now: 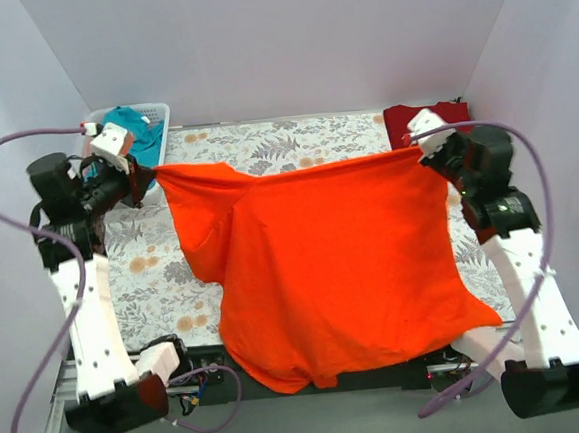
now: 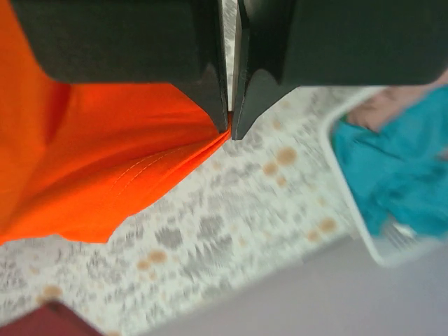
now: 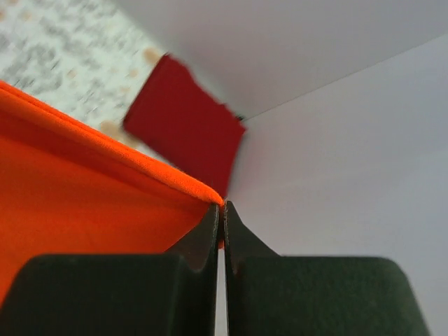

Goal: Fold and stack the t-shirts
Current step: Flatten the tshirt out

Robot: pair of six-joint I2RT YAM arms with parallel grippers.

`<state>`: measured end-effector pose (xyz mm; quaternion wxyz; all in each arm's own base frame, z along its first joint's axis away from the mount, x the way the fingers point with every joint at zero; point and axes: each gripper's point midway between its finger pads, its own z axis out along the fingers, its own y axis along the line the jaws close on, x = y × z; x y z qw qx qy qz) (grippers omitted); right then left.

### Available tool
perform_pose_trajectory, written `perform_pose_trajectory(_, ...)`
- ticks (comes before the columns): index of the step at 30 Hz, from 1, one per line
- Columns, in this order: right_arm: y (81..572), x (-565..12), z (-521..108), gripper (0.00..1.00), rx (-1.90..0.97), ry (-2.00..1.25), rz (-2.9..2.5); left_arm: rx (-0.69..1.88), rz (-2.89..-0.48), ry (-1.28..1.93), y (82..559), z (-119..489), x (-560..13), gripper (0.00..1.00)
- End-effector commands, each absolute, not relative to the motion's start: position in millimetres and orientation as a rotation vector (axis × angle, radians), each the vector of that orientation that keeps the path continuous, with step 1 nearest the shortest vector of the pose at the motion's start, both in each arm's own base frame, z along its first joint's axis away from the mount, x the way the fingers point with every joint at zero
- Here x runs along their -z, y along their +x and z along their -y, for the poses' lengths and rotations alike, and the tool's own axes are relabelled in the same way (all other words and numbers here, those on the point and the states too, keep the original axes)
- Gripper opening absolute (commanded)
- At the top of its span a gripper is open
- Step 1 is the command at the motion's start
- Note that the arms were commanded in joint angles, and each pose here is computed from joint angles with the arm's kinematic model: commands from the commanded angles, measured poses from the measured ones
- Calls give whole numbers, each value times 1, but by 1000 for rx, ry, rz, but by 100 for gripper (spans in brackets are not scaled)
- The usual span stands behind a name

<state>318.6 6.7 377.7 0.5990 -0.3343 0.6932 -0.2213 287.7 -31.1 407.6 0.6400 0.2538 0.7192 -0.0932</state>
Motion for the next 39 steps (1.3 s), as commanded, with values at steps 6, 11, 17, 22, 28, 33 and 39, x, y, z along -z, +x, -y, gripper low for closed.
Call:
perform_pose_trajectory(6, 395, -253, -38, 1, 333, -940, -1761, 338, -2039, 541, 376, 56, -246, 0)
perform_pose_trajectory(11, 458, -194, -39, 1, 308, -931, -1934, 221, -2223, 425, 463, 55, -170, 0)
perform_pose_trajectory(17, 512, -173, -23, 25, 396, -774, -2098, 113, -2270, 281, 583, 39, -145, 2)
perform_pose_trajectory(22, 497, -183, -12, 60, 416, -761, -2159, 232, -2247, 295, 587, 54, -181, 61)
perform_pose_trajectory(28, 430, -183, -30, 64, 165, -891, -2301, 462, -2406, 349, 480, 67, -185, 58)
perform_pose_trajectory(33, 336, -134, -50, 43, -151, -1007, -2539, 619, -2547, 380, 364, 80, -160, 34)
perform_pose_trajectory(39, 290, -95, -57, 33, -302, -1024, -2671, 660, -2710, 334, 287, 79, -101, 28)
